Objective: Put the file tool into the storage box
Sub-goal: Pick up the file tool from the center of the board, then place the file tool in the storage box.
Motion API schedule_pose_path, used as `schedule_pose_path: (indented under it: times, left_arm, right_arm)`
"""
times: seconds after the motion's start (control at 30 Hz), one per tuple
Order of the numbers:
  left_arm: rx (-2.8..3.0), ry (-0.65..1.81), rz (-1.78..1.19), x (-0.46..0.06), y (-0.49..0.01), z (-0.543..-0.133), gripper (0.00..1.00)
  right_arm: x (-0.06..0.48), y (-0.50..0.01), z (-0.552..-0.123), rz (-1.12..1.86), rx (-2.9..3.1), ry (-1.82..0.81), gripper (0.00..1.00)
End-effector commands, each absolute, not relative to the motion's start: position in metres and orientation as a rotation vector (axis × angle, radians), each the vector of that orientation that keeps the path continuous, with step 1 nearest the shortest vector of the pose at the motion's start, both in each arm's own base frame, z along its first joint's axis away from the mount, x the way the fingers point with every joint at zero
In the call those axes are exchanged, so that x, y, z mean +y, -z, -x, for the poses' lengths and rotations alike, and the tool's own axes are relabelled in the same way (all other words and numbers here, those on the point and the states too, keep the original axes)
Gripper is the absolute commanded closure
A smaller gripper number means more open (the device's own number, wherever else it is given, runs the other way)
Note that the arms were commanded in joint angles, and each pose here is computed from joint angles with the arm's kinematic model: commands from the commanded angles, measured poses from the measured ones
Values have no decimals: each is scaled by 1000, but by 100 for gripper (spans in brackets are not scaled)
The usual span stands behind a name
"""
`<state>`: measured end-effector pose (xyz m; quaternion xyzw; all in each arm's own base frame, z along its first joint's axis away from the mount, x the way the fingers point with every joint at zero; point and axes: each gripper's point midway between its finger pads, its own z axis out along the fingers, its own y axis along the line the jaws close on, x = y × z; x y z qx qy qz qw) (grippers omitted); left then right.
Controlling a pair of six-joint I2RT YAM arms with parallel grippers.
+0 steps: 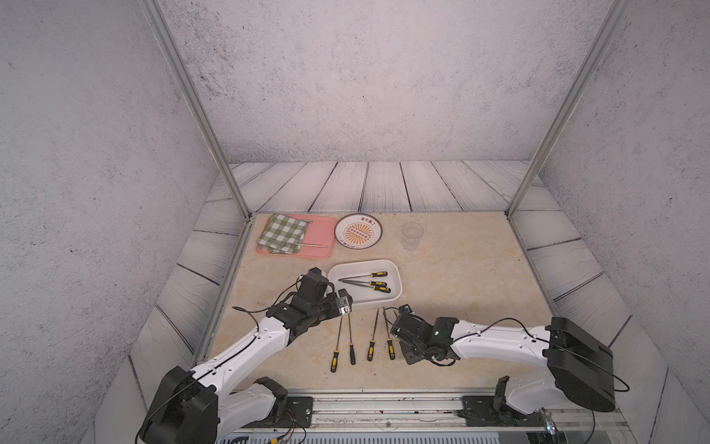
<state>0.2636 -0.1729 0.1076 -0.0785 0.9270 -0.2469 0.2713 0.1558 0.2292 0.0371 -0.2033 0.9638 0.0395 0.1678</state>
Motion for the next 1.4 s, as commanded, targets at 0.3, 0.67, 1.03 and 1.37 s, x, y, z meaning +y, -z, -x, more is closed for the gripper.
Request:
schedule_pose_path:
  times: [0.3, 0.67, 1.03, 1.37]
  left_arm:
    - [2450, 661, 205, -171, -125, -264, 2]
    - [2452, 624, 216, -164, -117, -263, 2]
    - [2414, 566, 286, -147, -115, -265, 2]
    - [2435, 602, 335, -138, -98, -270, 2]
  right_arm:
    - [215, -83, -149, 792, 2602, -153, 89]
    - [242, -144, -177, 1055, 2303, -117, 90]
    - [298, -206, -219, 1314, 1944, -216, 93]
    - [328, -199, -276, 1490, 1831, -388, 96]
